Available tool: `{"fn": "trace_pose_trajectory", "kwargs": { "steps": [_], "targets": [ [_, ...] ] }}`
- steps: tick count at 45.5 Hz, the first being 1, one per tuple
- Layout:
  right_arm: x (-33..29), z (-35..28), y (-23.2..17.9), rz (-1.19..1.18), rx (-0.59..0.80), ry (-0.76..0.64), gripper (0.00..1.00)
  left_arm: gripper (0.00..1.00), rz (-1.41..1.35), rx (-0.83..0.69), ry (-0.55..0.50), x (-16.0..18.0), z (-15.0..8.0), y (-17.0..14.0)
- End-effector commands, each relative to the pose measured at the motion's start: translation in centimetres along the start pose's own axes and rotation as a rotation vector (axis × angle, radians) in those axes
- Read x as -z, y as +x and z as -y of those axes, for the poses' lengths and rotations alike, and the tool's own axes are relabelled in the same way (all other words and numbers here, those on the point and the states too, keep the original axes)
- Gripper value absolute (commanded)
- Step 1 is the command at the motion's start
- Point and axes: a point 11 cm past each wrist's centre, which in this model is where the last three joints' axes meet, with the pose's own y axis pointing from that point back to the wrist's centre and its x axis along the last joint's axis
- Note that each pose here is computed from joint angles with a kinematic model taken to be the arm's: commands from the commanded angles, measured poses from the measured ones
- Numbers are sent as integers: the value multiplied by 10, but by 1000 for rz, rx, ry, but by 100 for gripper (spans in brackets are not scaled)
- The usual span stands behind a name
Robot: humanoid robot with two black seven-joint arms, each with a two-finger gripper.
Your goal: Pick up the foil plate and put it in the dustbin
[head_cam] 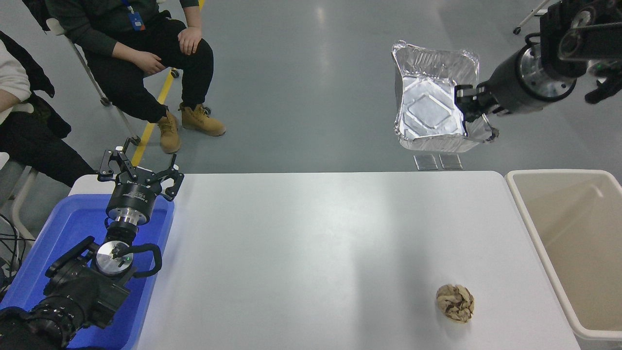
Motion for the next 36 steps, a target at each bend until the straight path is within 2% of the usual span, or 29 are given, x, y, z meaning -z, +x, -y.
{"fn": "trace_pose_trajectory", "kwargs": {
  "steps": [1, 18, 28, 36],
  "targets": [
    [-24, 7, 7, 28, -9, -59, 0, 99, -1, 0, -1, 0, 0, 0],
    [-165, 44, 2, 237, -43, -269, 0, 99, 0, 0, 0, 0, 0, 0],
    [-246, 74, -39, 349, -76, -391, 0, 99, -1, 0, -1, 0, 0, 0],
    [-284, 92, -77, 410, -121, -459, 0, 99, 0, 1, 1, 0, 0, 0]
  ]
}}
